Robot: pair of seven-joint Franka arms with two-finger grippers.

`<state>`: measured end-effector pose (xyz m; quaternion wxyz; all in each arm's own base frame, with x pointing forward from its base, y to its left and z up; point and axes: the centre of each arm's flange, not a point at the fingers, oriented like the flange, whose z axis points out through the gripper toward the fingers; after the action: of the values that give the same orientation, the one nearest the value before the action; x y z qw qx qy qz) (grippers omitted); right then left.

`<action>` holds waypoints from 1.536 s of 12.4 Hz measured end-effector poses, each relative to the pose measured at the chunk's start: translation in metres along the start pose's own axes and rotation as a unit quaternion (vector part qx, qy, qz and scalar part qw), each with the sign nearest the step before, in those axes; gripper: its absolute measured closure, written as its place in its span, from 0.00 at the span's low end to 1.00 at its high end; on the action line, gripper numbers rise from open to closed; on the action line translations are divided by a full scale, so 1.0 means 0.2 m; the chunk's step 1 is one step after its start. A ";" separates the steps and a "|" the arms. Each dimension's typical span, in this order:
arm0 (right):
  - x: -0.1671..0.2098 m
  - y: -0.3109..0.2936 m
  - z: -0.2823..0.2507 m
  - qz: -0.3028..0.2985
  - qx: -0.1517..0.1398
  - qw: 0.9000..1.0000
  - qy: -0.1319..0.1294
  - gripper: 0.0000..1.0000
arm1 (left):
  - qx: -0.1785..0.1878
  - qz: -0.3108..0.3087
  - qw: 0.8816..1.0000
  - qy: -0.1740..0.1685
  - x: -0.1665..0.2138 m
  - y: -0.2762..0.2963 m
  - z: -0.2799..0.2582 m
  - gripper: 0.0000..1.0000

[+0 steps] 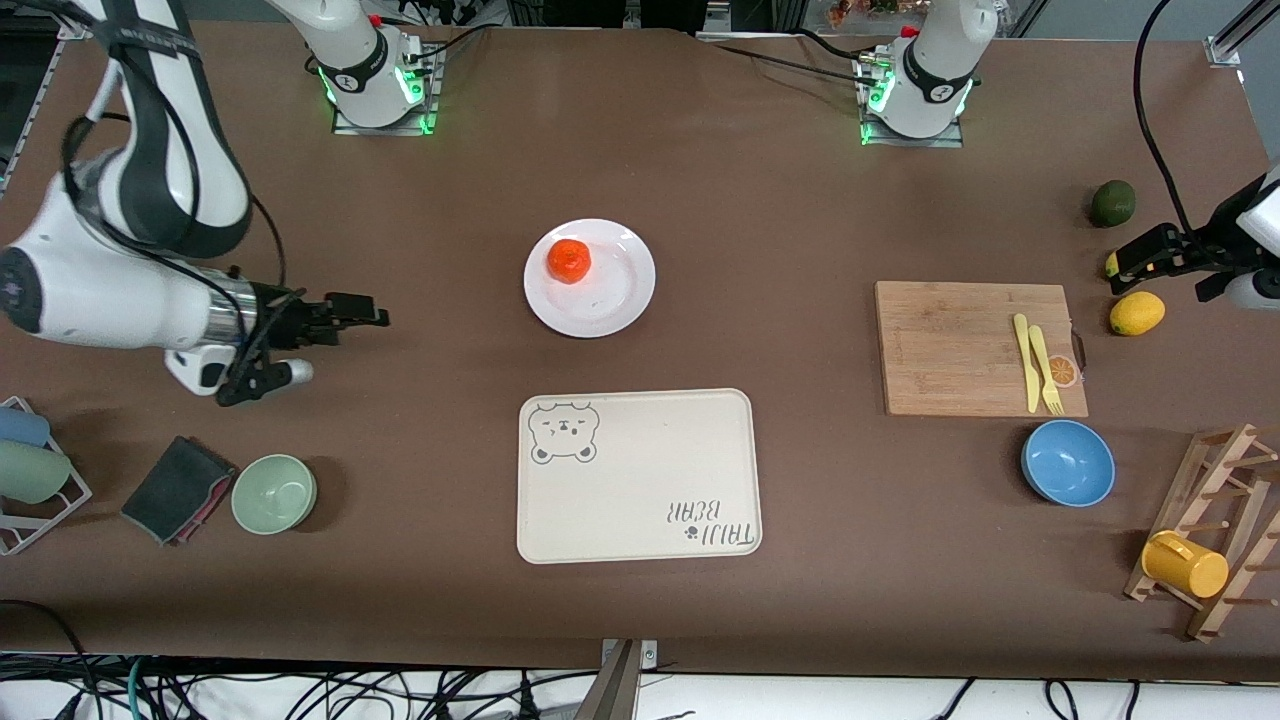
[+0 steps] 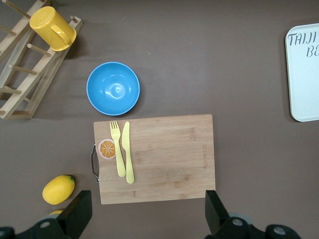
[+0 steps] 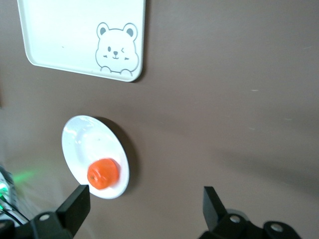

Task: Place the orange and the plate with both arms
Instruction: 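Reach the right gripper toward the rim of the white plate, then grip the plate rim with the right gripper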

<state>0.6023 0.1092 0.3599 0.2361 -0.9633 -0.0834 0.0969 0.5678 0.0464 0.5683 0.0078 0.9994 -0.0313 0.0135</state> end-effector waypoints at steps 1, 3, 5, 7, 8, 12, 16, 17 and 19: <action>-0.02 -0.02 0.13 0.003 0.015 1.000 -0.002 0.00 | 0.000 0.002 1.000 0.000 0.00 0.01 0.00 0.00; -0.06 -0.06 0.39 0.000 0.072 0.997 -0.001 0.00 | 0.000 0.005 1.000 -0.001 0.01 0.03 0.00 0.00; -0.13 0.00 0.65 -0.015 0.129 0.991 0.019 0.00 | -0.001 0.007 1.000 -0.003 0.00 0.04 0.01 0.00; -0.19 0.07 0.84 -0.013 0.149 0.988 0.030 0.00 | -0.001 0.008 1.000 -0.010 0.00 0.05 0.01 0.00; -0.20 0.07 0.91 -0.007 0.153 0.988 0.033 0.00 | -0.002 0.008 1.000 -0.010 0.00 0.05 0.01 0.00; -0.21 -0.07 1.18 0.017 0.179 0.982 0.061 0.00 | -0.002 0.008 1.000 -0.012 0.00 0.05 0.02 0.00; -0.28 -0.11 1.31 0.031 0.189 0.979 0.066 0.00 | -0.002 0.008 1.000 -0.013 0.00 0.05 0.03 0.00; -0.29 -0.11 1.32 0.034 0.189 0.979 0.066 0.00 | -0.002 0.008 1.000 -0.013 0.00 0.05 0.03 0.00; -0.33 -0.09 1.35 0.041 0.191 0.979 0.063 0.00 | -0.002 0.008 1.000 -0.013 0.00 0.05 0.03 0.00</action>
<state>0.4763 0.2301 0.1436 0.4163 -0.9072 -0.0084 0.0597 0.5678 0.0372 0.5631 0.0089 0.9992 -0.0396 0.0004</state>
